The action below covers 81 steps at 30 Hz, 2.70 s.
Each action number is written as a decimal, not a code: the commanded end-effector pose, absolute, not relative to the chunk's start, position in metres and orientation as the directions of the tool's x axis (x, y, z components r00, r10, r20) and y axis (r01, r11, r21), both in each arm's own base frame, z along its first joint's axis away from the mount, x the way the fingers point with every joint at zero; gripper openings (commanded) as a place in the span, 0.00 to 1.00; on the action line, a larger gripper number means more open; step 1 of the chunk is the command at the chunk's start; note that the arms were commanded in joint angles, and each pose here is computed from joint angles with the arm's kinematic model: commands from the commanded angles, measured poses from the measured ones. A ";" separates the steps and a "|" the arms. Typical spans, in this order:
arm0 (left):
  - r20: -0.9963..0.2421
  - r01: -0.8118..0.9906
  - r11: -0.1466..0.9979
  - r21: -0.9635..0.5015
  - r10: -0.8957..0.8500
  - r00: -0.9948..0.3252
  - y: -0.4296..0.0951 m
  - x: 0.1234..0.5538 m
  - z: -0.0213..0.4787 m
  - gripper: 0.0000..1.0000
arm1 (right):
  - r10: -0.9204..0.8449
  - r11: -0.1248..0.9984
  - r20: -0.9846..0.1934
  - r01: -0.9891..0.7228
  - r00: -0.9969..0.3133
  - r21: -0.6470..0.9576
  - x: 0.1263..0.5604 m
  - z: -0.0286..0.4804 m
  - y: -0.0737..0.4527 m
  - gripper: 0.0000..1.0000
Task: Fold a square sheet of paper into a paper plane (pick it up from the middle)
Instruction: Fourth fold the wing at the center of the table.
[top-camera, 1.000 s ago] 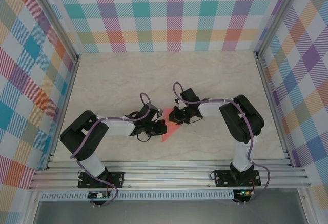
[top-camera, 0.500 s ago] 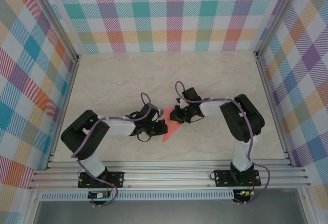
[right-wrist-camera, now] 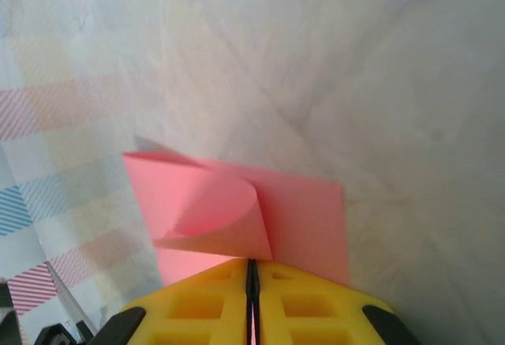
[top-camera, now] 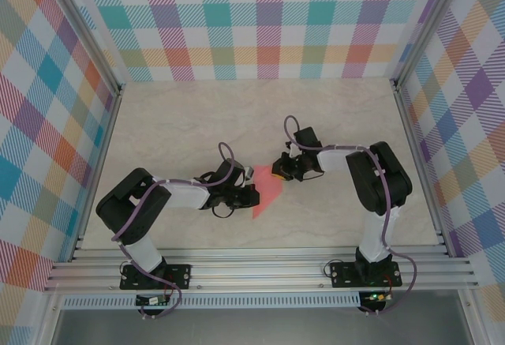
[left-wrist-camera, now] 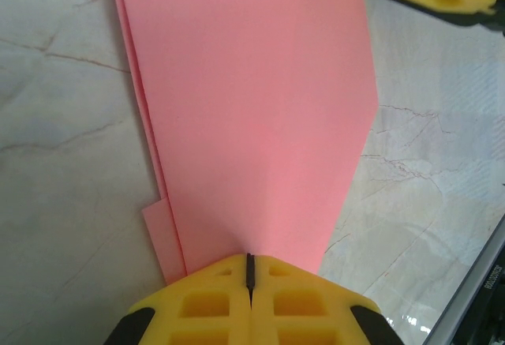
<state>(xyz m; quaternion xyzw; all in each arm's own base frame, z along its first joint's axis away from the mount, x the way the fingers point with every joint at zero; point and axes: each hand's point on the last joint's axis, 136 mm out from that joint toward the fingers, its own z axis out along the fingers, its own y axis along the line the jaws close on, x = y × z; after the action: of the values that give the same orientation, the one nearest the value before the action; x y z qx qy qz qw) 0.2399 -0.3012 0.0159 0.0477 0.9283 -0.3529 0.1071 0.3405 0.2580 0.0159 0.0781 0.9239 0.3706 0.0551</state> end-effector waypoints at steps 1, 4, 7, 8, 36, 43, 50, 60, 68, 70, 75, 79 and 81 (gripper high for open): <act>0.001 0.058 0.884 -0.463 0.066 -0.998 -0.250 0.184 -0.049 0.00 | 0.253 0.775 -0.109 0.134 -0.961 0.618 0.368 0.001 0.229 0.11; -0.001 0.063 0.886 -0.459 0.070 -0.998 -0.249 0.183 -0.048 0.00 | 0.240 0.758 -0.122 0.107 -0.963 0.643 0.373 0.014 0.231 0.11; -0.002 0.063 0.886 -0.459 0.069 -0.998 -0.249 0.185 -0.047 0.00 | 0.208 0.723 -0.148 0.050 -0.967 0.689 0.372 0.038 0.240 0.11; -0.001 0.064 0.887 -0.457 0.071 -0.997 -0.250 0.185 -0.047 0.00 | 0.201 0.714 -0.158 0.034 -0.967 0.699 0.370 0.045 0.241 0.11; 0.011 0.097 0.887 -0.452 0.114 -0.993 -0.248 0.180 -0.046 0.00 | 0.196 0.804 -0.156 0.068 -0.968 0.591 0.392 -0.001 0.240 0.11; 0.007 0.095 0.886 -0.454 0.110 -0.994 -0.247 0.179 -0.046 0.00 | 0.260 0.762 -0.182 0.086 -0.948 0.642 0.415 0.005 0.224 0.11; -0.005 0.098 0.887 -0.452 0.108 -0.994 -0.248 0.183 -0.045 0.00 | 0.223 0.692 -0.232 -0.014 -0.947 0.722 0.408 0.055 0.242 0.18; -0.013 0.106 0.884 -0.455 0.112 -0.994 -0.251 0.185 -0.041 0.00 | 0.102 0.768 -0.260 -0.091 -0.960 0.634 0.354 0.063 0.268 0.41; -0.017 0.109 0.884 -0.454 0.114 -0.993 -0.252 0.186 -0.040 0.00 | 0.083 0.735 -0.198 -0.074 -0.977 0.674 0.334 0.048 0.290 0.41; -0.012 0.106 0.886 -0.452 0.113 -0.994 -0.250 0.185 -0.041 0.00 | 0.086 0.732 -0.192 -0.069 -0.978 0.678 0.333 0.045 0.291 0.41; -0.012 0.096 0.876 -0.472 0.102 -0.995 -0.253 0.185 -0.040 0.00 | 0.078 0.714 -0.149 -0.049 -0.986 0.698 0.330 0.032 0.297 0.35; -0.015 0.099 0.885 -0.454 0.104 -0.994 -0.247 0.183 -0.041 0.00 | 0.084 0.745 -0.134 -0.027 -0.987 0.666 0.328 0.015 0.291 0.30; -0.015 0.101 0.886 -0.453 0.106 -0.994 -0.247 0.183 -0.040 0.00 | 0.091 0.772 -0.128 -0.012 -0.988 0.636 0.327 0.004 0.284 0.29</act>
<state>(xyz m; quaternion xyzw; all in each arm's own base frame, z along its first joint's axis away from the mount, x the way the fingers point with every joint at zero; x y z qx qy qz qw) 0.2385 -0.3004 0.0162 0.0718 0.9306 -0.3429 0.1065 0.3337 0.2908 0.0237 0.0143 0.9290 0.3593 0.0880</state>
